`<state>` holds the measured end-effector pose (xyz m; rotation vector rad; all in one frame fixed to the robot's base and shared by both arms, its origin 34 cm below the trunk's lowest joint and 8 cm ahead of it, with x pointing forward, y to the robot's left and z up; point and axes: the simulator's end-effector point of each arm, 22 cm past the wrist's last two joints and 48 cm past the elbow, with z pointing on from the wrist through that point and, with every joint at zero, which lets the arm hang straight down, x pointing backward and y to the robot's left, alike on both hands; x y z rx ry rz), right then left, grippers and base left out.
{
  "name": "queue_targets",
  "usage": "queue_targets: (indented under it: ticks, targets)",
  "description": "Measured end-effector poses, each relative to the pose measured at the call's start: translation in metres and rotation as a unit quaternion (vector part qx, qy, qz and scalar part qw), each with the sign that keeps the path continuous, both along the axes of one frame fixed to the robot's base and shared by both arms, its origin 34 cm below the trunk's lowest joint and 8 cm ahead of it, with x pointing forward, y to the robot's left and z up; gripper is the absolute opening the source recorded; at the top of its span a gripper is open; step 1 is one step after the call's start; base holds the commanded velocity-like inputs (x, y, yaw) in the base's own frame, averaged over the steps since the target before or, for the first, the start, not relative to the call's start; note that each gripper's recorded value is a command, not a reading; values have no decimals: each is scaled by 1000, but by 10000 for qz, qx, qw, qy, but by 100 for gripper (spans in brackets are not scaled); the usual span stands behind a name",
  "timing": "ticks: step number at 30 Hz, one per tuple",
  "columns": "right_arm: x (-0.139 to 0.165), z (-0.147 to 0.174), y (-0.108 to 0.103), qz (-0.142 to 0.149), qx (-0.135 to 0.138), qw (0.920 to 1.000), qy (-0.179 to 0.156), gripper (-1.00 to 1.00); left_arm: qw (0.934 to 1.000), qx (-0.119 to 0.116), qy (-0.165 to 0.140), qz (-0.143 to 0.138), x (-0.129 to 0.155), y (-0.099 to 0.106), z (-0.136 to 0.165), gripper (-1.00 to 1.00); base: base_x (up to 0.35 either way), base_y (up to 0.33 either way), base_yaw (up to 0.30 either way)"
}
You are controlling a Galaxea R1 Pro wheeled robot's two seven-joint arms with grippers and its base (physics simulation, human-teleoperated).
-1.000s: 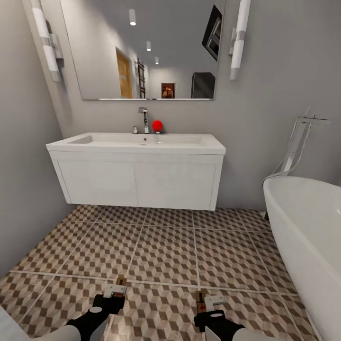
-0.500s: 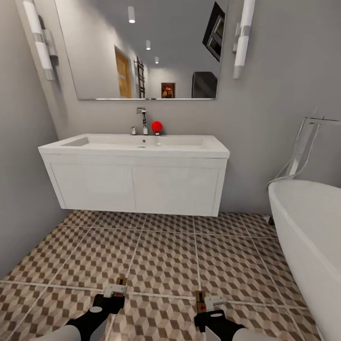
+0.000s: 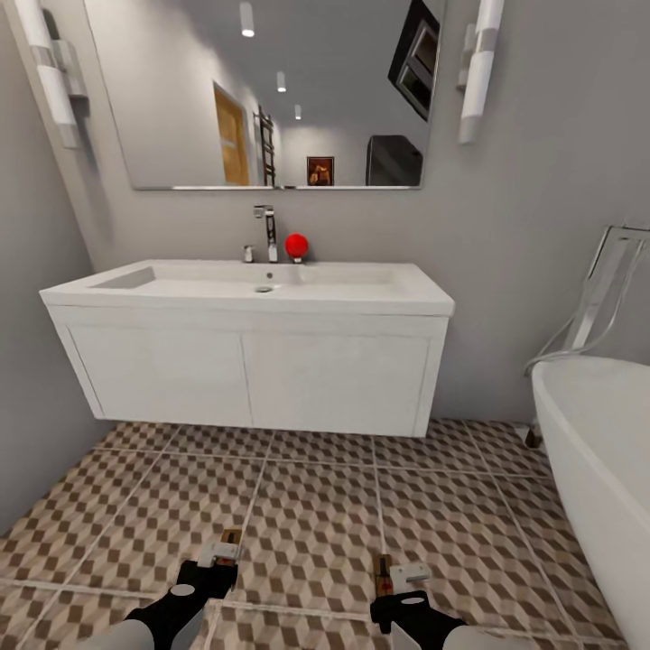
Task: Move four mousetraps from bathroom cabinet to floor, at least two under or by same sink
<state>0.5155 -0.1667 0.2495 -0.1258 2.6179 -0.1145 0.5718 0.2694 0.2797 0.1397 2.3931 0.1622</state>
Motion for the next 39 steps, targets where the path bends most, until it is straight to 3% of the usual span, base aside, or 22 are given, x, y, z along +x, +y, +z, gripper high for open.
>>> queue_targets:
  ticks: [21,39]
  targets:
    - [0,0,0,1,1,10000,0,-100,10000,-5,2,-4,0,0,0,-100,314,0,0]
    - [0,0,0,9,5,10000,-5,-100,10000,-7,9,1,0,0,-1,-100,23,0,0]
